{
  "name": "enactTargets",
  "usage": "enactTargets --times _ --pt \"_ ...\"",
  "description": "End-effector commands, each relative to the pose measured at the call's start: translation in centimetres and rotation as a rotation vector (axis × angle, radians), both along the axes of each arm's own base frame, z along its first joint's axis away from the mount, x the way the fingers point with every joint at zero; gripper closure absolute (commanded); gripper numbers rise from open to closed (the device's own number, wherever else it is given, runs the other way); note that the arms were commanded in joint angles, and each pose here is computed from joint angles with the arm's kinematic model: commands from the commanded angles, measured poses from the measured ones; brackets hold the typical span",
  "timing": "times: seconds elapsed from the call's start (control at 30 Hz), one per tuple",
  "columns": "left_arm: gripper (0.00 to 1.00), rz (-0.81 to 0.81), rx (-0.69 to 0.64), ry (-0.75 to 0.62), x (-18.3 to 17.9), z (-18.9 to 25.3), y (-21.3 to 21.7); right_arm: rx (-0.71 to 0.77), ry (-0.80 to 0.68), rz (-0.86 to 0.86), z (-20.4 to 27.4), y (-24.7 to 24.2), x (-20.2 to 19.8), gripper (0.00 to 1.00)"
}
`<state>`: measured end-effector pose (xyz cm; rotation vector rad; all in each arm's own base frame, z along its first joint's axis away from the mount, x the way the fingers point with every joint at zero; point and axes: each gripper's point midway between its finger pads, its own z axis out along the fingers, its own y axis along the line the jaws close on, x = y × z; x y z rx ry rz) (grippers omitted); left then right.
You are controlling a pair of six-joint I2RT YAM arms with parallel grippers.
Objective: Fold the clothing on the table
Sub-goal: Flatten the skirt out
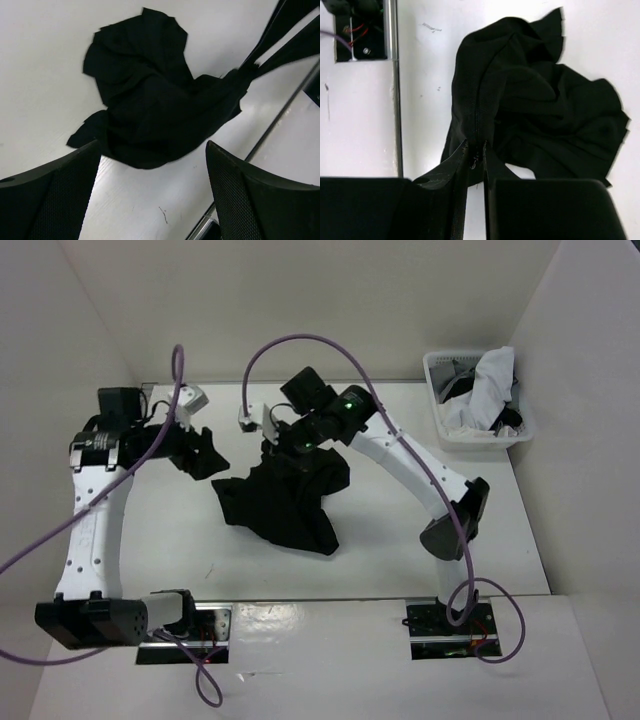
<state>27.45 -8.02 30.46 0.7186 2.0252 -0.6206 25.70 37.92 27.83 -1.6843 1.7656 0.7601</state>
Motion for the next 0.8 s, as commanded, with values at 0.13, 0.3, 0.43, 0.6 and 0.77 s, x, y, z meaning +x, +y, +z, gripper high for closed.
enactTargets --times 0.13,0.3,0.43,0.6,0.77 --pt "0.11 -0.238 0.066 -0.051 -0.8 0.5 -5.3 -0.018 0.039 0.116 -1.3 2.6 -1.2 0.96" --pt "0.18 -0.338 0.092 -0.043 -1.8 -1.4 -7.3 -0.032 0.042 0.11 -1.7 2.6 -1.0 0.96" --pt "0.19 -0.402 0.127 -0.031 -2.6 -4.0 -8.3 -0.045 0.035 0.11 -1.9 2.4 -0.9 0.96" --pt "0.13 -0.492 0.119 -0.022 -3.8 -6.3 -8.9 -0.026 0.021 0.121 -0.9 2.3 -1.1 0.96" --pt "0.13 -0.386 0.096 -0.085 -1.9 -4.1 -7.2 -0.012 -0.053 0.086 1.1 1.5 -0.6 0.97"
